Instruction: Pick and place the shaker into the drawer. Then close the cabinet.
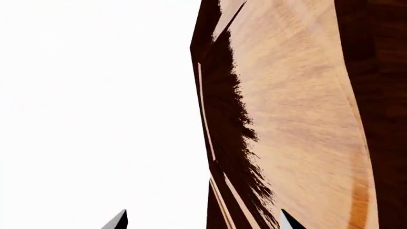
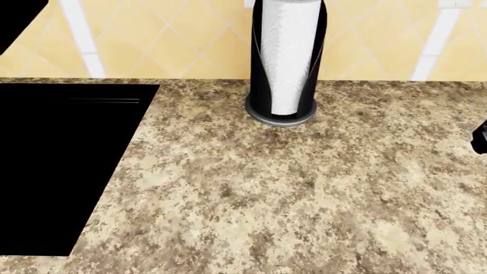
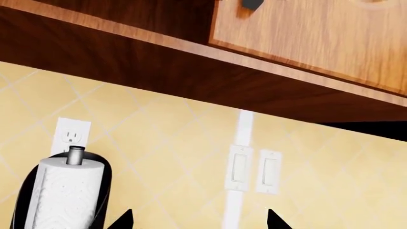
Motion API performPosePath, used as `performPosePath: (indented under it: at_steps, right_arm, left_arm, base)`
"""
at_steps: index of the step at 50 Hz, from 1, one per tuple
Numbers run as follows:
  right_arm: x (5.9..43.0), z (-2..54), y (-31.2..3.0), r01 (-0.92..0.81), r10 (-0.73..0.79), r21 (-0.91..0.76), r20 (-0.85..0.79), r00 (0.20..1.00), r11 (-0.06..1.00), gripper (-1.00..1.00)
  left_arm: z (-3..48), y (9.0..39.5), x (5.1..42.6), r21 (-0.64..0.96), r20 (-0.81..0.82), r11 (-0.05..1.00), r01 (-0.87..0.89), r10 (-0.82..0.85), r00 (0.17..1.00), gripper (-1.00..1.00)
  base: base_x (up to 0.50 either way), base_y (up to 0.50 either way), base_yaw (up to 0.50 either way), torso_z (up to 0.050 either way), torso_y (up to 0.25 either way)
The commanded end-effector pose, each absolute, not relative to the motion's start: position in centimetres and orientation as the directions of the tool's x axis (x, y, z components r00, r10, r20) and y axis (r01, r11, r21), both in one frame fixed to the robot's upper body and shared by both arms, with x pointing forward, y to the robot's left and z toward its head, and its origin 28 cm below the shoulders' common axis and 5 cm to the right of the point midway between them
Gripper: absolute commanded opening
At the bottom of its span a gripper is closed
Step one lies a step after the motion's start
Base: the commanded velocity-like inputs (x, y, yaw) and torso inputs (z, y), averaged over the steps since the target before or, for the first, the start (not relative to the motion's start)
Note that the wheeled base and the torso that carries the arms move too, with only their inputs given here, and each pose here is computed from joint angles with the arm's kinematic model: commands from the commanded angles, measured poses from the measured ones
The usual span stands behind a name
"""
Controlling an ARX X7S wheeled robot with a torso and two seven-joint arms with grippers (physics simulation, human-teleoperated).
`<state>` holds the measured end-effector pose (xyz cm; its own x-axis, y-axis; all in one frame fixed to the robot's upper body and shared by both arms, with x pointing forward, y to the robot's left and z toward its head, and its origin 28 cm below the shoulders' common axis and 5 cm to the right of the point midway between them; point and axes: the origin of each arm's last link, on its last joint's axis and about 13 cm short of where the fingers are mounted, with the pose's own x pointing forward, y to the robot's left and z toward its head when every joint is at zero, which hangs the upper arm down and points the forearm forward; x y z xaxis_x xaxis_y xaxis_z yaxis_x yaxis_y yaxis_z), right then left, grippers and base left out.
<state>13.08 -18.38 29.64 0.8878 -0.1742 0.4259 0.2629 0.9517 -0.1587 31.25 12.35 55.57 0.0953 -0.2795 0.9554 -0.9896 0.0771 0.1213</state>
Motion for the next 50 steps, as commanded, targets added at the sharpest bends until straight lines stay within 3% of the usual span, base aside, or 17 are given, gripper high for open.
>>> performPosePath:
  at_steps: [1,10,15,21,25,34,50]
  right_arm:
    - [12.1,29.8,-18.1,0.279,-0.167,-0.194,0.451,0.877,0.94,1.0]
    - [12.0,29.7,-18.1,0.279,-0.168,-0.194,0.449,0.878,0.94,1.0]
    - [12.2,29.8,-17.8,0.266,-0.155,-0.197,0.448,0.88,0.944,1.0]
    - [12.4,30.3,-17.4,0.245,-0.129,-0.208,0.451,0.883,0.947,1.0]
    - [12.4,30.7,-17.1,0.231,-0.115,-0.211,0.453,0.884,0.95,1.0]
    - [12.5,31.2,-16.9,0.211,-0.091,-0.213,0.465,0.881,0.954,1.0]
    - [12.6,32.1,-16.7,0.201,-0.071,-0.221,0.484,0.872,0.954,1.0]
  left_arm:
    - [54.0,12.3,32.8,0.23,0.955,0.174,-0.957,-0.228,0.188,1.0]
    - [53.9,13.3,33.4,0.262,0.96,0.216,-0.941,-0.156,0.231,1.0]
    - [55.5,14.2,32.8,0.335,0.931,0.437,-0.835,-0.017,0.365,1.0]
    - [58.5,15.7,30.2,0.347,0.826,0.743,-0.572,0.047,0.562,1.0]
    - [58.5,18.2,26.6,0.317,0.765,0.846,-0.428,0.038,0.643,1.0]
    - [57.2,21.8,22.2,0.253,0.714,0.918,-0.306,0.036,0.699,1.0]
    - [53.5,24.6,18.2,0.214,0.684,0.941,-0.263,0.048,0.727,1.0]
  base:
    - [0.0,0.0,0.0,0.0,0.0]
    - [0.0,0.0,0.0,0.0,0.0]
    - [0.0,0.0,0.0,0.0,0.0]
    - [0.0,0.0,0.0,0.0,0.0]
    - [0.0,0.0,0.0,0.0,0.0]
    - [0.0,0.0,0.0,0.0,0.0]
    - [0.0,0.0,0.0,0.0,0.0]
